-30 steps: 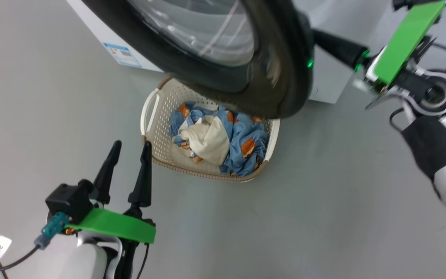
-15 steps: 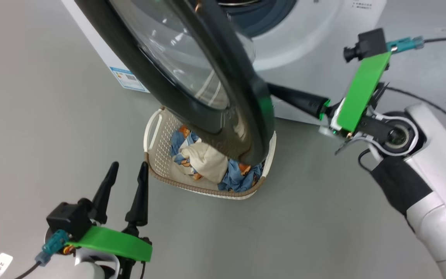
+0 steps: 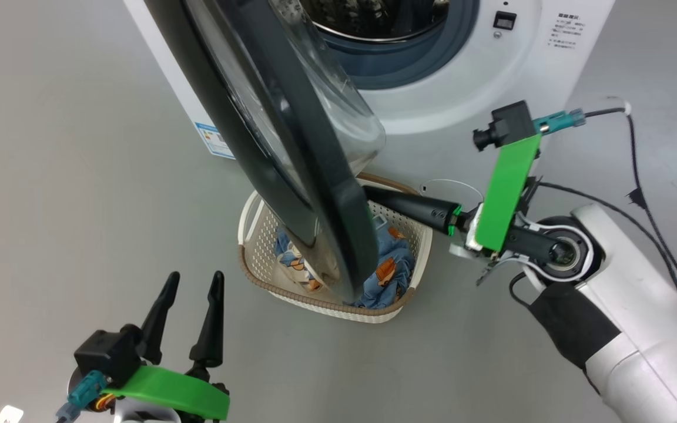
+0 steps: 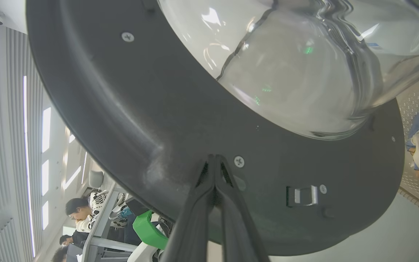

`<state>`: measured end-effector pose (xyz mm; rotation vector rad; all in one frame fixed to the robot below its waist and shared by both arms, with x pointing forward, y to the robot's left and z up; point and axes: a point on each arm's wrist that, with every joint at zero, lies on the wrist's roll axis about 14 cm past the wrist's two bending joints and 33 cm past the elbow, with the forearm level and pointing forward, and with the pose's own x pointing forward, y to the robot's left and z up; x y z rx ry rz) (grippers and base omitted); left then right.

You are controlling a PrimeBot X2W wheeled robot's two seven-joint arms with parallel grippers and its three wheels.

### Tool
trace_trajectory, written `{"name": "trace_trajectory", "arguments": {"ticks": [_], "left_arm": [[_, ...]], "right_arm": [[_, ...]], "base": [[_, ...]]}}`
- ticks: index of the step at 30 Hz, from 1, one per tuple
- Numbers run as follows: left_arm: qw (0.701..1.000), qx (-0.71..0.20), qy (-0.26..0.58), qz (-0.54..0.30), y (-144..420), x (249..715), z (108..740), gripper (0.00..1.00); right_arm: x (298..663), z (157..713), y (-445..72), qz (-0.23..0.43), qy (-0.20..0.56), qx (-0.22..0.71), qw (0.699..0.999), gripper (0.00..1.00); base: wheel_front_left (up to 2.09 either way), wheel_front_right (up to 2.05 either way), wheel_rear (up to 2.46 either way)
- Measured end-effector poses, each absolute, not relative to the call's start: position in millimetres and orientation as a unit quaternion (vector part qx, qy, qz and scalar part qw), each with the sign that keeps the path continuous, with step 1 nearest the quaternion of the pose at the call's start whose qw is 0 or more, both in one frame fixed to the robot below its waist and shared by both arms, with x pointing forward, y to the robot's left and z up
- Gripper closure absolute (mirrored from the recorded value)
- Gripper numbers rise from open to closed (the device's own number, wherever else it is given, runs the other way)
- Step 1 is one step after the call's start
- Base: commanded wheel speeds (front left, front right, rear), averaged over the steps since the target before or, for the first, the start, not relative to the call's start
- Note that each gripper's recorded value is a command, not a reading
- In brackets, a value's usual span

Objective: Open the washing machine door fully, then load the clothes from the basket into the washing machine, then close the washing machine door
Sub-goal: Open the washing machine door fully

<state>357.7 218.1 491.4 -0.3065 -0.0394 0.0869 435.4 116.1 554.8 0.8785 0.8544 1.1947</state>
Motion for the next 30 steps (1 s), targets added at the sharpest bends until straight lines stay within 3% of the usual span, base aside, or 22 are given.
{"name": "trace_trajectory", "arguments": {"ticks": [15, 25, 27, 28, 29, 30], "left_arm": [[0.986, -0.151, -0.027, 0.067, 231.7, 343.3, 494.7, 0.00], [0.986, -0.148, -0.030, 0.063, 231.2, 343.9, 497.1, 0.00], [0.987, -0.147, -0.030, 0.059, 229.8, 344.9, 497.5, 0.00], [0.987, -0.146, -0.030, 0.057, 229.0, 345.5, 497.6, 0.00], [0.987, -0.145, -0.029, 0.054, 228.1, 346.0, 497.3, 0.00], [0.988, -0.145, -0.028, 0.052, 227.5, 346.5, 496.8, 0.00]], "right_arm": [[389.8, 561.2, 151.3, 0.579, 0.402, 0.366, 0.608, 1.00], [387.3, 560.6, 149.4, 0.576, 0.398, 0.359, 0.617, 1.00], [389.8, 561.1, 146.6, 0.570, 0.391, 0.363, 0.624, 0.67], [391.5, 560.9, 144.7, 0.566, 0.388, 0.365, 0.629, 0.58], [392.6, 560.0, 142.2, 0.561, 0.386, 0.368, 0.633, 0.58], [393.6, 557.6, 139.1, 0.556, 0.385, 0.371, 0.636, 0.37]], "base": [[0.00, 0.00, 0.00], [0.00, 0.00, 0.00], [0.00, 0.00, 0.00], [0.00, 0.00, 0.00], [0.00, 0.00, 0.00], [0.00, 0.00, 0.00]]}}
